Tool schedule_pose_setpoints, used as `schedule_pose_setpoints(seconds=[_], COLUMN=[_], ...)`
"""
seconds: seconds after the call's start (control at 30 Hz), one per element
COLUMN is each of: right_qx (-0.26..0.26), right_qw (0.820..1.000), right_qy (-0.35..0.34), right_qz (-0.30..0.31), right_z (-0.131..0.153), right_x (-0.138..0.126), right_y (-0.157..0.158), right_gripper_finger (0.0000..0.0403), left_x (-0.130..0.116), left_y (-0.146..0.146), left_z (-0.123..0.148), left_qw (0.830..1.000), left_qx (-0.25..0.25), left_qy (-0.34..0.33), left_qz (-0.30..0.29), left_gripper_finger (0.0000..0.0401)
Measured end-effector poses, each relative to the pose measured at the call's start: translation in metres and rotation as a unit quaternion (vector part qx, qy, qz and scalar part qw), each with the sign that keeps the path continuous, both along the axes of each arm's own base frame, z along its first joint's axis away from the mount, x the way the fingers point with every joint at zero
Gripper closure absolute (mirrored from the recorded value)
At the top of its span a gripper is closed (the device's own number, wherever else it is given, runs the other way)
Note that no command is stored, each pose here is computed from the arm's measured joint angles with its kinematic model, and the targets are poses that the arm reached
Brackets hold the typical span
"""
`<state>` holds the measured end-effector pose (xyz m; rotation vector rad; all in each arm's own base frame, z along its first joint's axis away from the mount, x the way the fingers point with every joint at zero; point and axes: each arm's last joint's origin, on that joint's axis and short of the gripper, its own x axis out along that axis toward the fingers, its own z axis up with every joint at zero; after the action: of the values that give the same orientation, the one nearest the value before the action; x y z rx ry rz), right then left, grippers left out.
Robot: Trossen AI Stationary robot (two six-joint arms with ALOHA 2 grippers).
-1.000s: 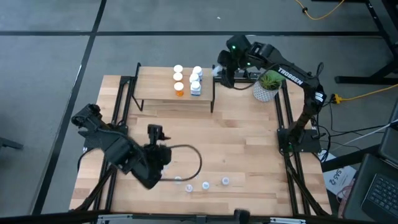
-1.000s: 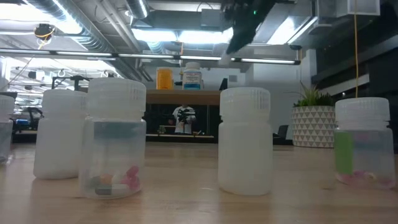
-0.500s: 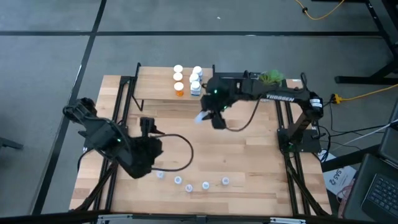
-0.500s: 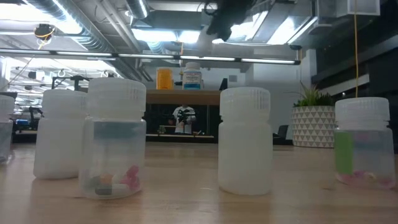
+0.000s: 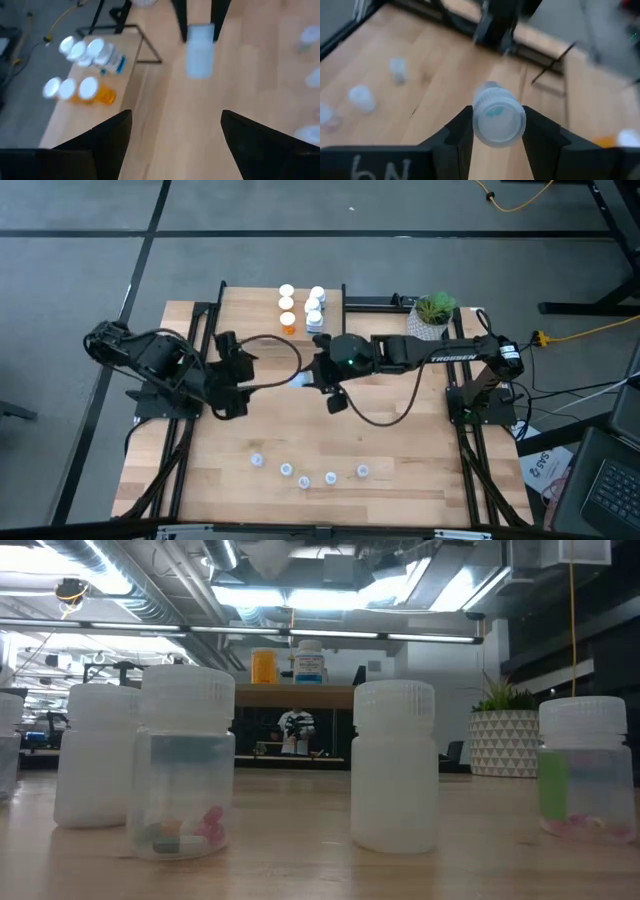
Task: Pick and place medicine bottles onto shelf by color
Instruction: Put the transparent pill bottle on the shelf
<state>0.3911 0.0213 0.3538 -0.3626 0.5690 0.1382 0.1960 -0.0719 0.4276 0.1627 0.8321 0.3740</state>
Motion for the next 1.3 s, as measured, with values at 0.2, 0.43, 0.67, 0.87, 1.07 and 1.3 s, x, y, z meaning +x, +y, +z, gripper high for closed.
schedule_pose_setpoints(seconds=[0.2, 0.43, 0.67, 0.87, 1.07, 1.3], right_qx=[-0.032, -0.013, 0.016, 0.016, 0.006, 0.003], right_qw=[0.996, 0.996, 0.997, 0.998, 0.998, 0.998], right_qy=[-0.083, -0.091, -0.071, -0.068, -0.064, -0.06], right_qz=[0.032, 0.019, 0.005, 0.008, -0.007, -0.011], right_z=[0.014, 0.015, 0.005, -0.002, -0.003, -0.004], right_x=[0.006, 0.007, 0.013, 0.018, 0.018, 0.018], right_y=[0.015, 0.014, 0.016, 0.02, 0.021, 0.021], right_gripper_finger=[0.0263, 0.0263, 0.0263, 0.0263, 0.0263, 0.0263], left_x=[0.013, 0.031, 0.05, 0.064, 0.069, 0.068], left_y=[0.0, 0.008, 0.018, 0.021, 0.02, 0.02], left_z=[-0.011, -0.037, -0.043, -0.052, -0.057, -0.058], left_qw=[0.997, 0.997, 0.995, 0.994, 0.994, 0.993], left_qx=[0.004, 0.001, -0.019, -0.046, -0.04, -0.044], left_qy=[-0.052, -0.012, -0.03, -0.013, 0.002, 0.009], left_qz=[-0.058, -0.07, -0.09, -0.101, -0.105, -0.109], left_gripper_finger=[0.0101, 0.0101, 0.0101, 0.0101, 0.0101, 0.0139])
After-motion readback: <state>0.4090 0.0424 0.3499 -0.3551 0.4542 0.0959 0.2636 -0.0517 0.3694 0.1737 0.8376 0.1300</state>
